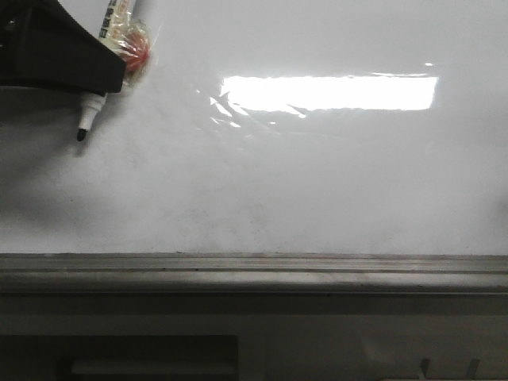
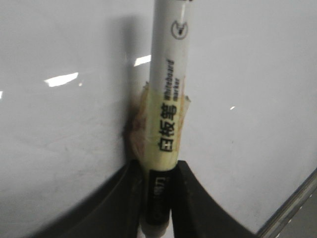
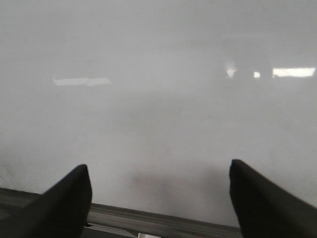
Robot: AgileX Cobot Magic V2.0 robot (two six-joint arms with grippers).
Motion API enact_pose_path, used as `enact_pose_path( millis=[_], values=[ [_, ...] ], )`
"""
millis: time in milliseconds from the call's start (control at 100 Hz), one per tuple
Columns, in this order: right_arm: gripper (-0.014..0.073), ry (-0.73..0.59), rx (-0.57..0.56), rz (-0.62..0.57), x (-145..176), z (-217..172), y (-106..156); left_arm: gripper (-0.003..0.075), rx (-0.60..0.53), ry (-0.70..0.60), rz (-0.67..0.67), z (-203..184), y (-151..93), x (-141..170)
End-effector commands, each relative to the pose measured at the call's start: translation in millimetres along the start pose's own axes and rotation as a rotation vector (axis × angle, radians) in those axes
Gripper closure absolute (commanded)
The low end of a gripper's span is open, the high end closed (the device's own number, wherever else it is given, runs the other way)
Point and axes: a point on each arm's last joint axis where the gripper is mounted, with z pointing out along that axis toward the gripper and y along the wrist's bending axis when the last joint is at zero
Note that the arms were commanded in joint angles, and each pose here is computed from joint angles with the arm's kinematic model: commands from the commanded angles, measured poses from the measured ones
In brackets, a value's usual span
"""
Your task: Write number 6 on whiteboard
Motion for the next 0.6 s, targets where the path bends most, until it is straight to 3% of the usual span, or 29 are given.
enact_pose_path(
  millis=[0, 90, 310, 590],
  values=[
    [0.0074, -0.080, -0.007, 0.000, -17, -4, 3, 0.0741, -0.004, -0.064, 0.050, -12, -5, -14],
    [0.0074, -0.050, -0.081, -0.027, -20, -4, 11, 0.0741, 0.055, -0.058, 0.152, -24, -15, -14],
    [0.0133, 0.063, -0.406, -0.107, -43, 9, 46, 0.0741, 0.172, -0.029, 0.329, -49, -33, -9],
    [0.0146, 0.228, -0.676, -0.203, -86, 44, 92, 0.0741, 0.223, 0.029, 0.401, -52, -38, -3]
  ],
)
